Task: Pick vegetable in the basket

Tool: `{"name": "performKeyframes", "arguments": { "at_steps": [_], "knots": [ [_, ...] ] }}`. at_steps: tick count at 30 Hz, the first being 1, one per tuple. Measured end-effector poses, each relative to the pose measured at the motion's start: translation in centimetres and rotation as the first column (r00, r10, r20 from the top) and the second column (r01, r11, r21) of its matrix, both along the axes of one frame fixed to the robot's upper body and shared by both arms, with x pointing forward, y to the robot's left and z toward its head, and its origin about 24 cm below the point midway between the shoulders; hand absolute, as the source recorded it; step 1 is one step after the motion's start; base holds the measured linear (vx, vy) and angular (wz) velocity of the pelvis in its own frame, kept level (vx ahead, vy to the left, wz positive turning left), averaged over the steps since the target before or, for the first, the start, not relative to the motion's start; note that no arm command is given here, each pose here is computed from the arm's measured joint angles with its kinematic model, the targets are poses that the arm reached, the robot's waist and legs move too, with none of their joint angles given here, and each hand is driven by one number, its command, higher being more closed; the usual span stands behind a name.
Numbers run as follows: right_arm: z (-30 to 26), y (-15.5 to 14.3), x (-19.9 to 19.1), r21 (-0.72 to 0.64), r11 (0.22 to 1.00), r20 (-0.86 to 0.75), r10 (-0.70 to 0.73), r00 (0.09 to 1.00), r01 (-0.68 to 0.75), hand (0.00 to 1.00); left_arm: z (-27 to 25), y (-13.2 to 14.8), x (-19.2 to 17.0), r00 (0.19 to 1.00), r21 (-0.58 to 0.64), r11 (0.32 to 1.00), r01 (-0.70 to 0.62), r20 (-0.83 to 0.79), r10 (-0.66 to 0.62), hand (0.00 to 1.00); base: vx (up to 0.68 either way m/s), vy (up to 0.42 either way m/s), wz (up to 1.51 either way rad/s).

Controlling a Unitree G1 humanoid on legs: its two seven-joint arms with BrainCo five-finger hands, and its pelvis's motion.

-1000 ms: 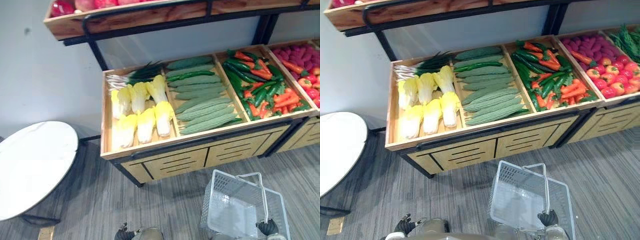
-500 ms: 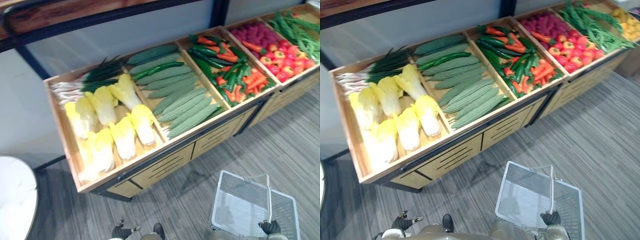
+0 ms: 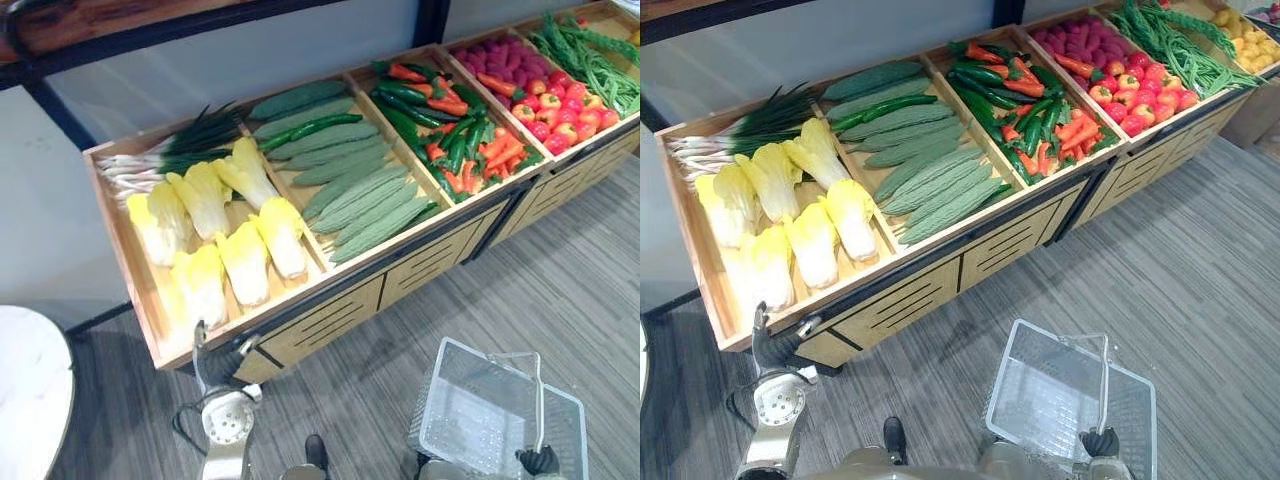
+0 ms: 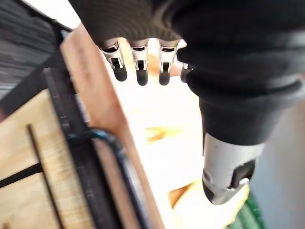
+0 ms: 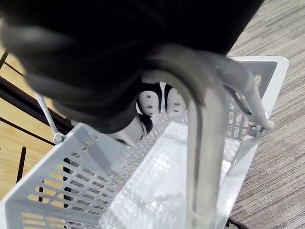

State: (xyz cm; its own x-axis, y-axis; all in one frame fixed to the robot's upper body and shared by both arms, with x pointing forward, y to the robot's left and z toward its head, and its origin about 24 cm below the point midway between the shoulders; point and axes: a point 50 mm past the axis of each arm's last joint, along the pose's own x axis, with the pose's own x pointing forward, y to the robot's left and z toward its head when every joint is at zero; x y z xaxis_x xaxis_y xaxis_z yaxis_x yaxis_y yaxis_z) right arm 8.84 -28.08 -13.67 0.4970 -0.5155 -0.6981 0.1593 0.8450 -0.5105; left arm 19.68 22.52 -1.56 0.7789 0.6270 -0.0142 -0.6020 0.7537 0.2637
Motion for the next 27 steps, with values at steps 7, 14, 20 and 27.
{"name": "performKeyframes", "arguments": {
  "at_steps": [7,14,20,27],
  "knots": [
    [-0.1,0.3,-0.1,-0.013,1.0,-0.009,0.025,1.0,-0.025,1.0,3.9,-3.5,0.6,0.976,0.098,0.987,0.131,0.162,-0.146,0.0,0.04,-0.011,0.16],
    [-0.1,1.1,0.9,-0.025,0.995,-0.006,0.095,0.995,-0.095,1.0,5.6,-4.0,1.9,0.954,0.097,0.983,0.156,0.242,-0.175,0.0,0.05,-0.023,0.1],
    [0.0,1.9,2.3,-0.049,0.977,-0.013,0.208,0.978,-0.209,1.0,5.2,-1.5,4.1,0.98,0.077,0.997,-0.021,0.199,0.005,0.0,-0.01,-0.013,0.09],
    [0.2,2.6,3.6,-0.052,0.962,-0.001,0.268,0.964,-0.267,1.0,4.7,0.3,5.1,0.978,0.065,0.985,-0.157,0.152,0.146,0.0,0.0,-0.011,0.05]
  ]
}}
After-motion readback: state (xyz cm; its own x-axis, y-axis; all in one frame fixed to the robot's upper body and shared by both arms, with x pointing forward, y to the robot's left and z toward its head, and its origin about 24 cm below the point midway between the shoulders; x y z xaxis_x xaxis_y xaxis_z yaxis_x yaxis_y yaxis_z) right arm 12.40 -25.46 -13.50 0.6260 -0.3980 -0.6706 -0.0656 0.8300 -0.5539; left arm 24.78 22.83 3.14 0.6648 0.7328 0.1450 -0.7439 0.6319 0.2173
